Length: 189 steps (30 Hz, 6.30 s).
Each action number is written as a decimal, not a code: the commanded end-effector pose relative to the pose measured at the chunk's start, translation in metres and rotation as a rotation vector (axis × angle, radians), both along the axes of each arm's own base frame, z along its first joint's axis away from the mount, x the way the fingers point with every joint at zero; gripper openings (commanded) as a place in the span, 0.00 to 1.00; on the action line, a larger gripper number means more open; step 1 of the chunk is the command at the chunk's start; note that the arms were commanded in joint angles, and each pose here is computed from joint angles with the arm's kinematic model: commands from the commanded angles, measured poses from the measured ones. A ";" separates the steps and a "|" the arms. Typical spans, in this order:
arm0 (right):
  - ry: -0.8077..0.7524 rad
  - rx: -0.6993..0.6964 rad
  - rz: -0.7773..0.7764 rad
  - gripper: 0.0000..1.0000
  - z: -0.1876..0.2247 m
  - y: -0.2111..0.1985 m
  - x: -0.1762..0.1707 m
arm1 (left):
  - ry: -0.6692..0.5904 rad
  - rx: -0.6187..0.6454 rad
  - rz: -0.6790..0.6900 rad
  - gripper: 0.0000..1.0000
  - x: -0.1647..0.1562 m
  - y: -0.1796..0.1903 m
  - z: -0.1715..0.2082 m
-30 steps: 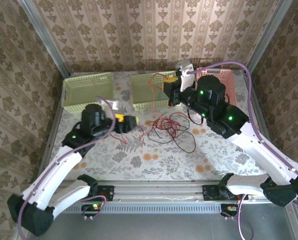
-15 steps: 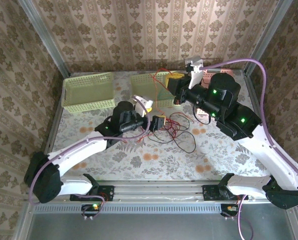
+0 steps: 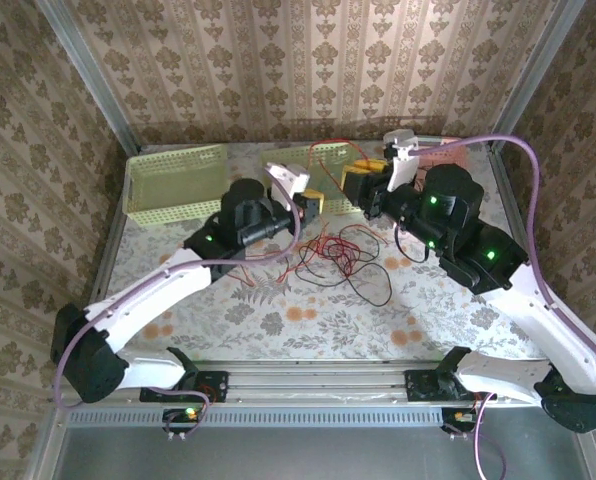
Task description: Untangle the cables
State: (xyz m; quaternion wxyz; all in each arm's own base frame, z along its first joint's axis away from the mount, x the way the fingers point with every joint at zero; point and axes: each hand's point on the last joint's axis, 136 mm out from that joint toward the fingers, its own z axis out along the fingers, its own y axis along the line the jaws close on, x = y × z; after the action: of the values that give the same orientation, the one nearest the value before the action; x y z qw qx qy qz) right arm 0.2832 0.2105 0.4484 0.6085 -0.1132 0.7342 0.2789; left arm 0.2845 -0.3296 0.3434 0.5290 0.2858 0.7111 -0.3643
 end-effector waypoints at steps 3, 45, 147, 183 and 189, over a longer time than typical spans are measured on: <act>0.058 0.018 -0.144 0.72 -0.033 -0.036 0.010 | -0.069 -0.065 0.128 0.00 0.020 0.060 0.088; 0.432 -0.029 -0.068 0.78 -0.236 -0.029 0.019 | -0.036 0.095 0.701 0.00 0.239 0.299 -0.007; 0.615 -0.208 -0.068 0.70 -0.303 -0.005 0.010 | -0.326 0.070 0.640 0.00 -0.047 0.225 0.180; 0.698 -0.160 -0.070 0.69 -0.358 0.009 0.018 | 0.167 -0.126 0.951 0.00 0.262 0.383 0.035; 0.716 -0.178 -0.072 0.69 -0.367 0.012 0.022 | 0.270 -0.124 0.948 0.00 0.265 0.380 -0.020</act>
State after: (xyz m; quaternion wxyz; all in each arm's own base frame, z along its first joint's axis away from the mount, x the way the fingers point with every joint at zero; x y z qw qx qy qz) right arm 0.3014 0.2174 0.0832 0.3121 -0.0343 0.9253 0.2126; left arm 0.5489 0.0540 0.3200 0.5456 -0.1483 0.8133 -0.1371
